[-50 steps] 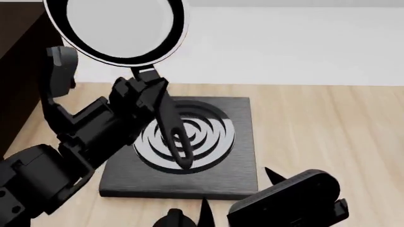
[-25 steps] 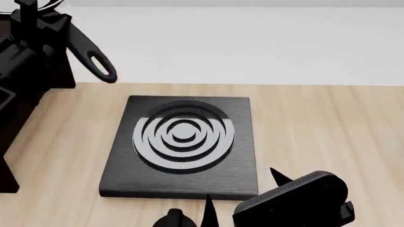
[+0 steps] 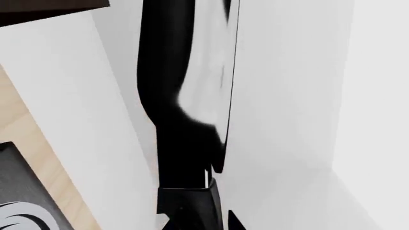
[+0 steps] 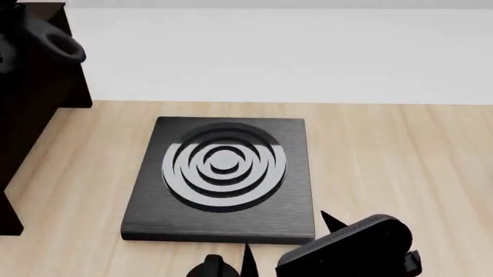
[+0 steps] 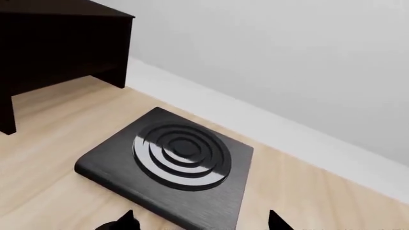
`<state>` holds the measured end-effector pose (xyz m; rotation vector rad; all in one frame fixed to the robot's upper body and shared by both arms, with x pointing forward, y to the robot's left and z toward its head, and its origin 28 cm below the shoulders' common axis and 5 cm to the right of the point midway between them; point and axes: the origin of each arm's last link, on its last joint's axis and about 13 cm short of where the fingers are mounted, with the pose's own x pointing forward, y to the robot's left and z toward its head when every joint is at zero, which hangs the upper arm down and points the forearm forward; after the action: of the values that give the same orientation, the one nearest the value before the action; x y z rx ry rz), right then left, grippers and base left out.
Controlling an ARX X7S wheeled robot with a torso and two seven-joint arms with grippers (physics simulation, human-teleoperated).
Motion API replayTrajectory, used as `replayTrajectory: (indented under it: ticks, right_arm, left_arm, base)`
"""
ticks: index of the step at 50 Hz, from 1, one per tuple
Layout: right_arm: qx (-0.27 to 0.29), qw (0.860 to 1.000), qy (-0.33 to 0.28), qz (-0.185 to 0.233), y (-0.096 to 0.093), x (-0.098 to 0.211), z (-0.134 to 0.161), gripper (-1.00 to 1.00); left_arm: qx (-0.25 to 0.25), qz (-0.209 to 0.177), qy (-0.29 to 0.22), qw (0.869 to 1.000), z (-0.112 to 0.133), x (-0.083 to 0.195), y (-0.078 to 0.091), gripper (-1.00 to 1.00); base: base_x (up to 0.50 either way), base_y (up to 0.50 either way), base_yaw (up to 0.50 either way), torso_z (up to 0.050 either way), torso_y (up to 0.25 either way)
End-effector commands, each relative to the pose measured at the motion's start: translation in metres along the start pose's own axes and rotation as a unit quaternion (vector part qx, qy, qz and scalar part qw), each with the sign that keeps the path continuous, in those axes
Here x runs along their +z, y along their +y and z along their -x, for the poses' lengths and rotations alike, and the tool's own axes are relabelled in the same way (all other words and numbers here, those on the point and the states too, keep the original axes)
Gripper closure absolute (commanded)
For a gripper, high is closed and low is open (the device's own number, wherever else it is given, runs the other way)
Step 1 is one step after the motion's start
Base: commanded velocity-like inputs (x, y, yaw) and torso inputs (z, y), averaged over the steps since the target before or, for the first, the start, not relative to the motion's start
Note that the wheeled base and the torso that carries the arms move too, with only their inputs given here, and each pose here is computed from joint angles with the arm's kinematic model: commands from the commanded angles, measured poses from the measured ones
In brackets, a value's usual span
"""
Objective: Put the frying pan on the cabinet shelf.
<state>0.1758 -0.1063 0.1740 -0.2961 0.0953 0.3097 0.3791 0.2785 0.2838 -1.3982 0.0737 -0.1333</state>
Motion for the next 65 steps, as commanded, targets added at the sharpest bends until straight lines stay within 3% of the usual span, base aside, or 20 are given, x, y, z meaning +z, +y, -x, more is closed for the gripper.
replayTrajectory:
  ticks: [1, 9, 19, 38, 65]
  right_arm:
    - [0.003, 1.000, -0.003, -0.006, 0.002, -0.003, -0.001, -1.00]
    - [0.006, 1.000, 0.000, -0.007, 0.005, -0.004, -0.002, -1.00]
    - [0.010, 1.000, 0.001, -0.008, 0.007, -0.005, -0.004, -1.00]
    - [0.012, 1.000, 0.005, -0.010, 0.009, -0.007, -0.002, -1.00]
    - [0.014, 1.000, 0.008, -0.010, 0.010, -0.008, -0.002, -1.00]
  left_arm:
    - [-0.040, 0.063, -0.019, 0.997, 0.003, 0.016, -0.013, 1.00]
    - [-0.035, 0.076, -0.027, 0.996, -0.001, 0.024, -0.010, 1.00]
    - [-0.033, 0.125, -0.031, 0.991, -0.002, 0.030, 0.001, 1.00]
    - [-0.017, 0.141, -0.043, 0.989, 0.005, 0.028, 0.033, 1.00]
    - [-0.001, 0.161, -0.061, 0.985, 0.015, 0.025, 0.060, 1.00]
  base:
    - [0.00, 0.00, 0.00, 0.000, 0.000]
    - [0.00, 0.00, 0.00, 0.001, 0.000]
    - [0.00, 0.00, 0.00, 0.000, 0.000]
    - [0.00, 0.00, 0.00, 0.001, 0.000]
    - [0.00, 0.00, 0.00, 0.000, 0.000]
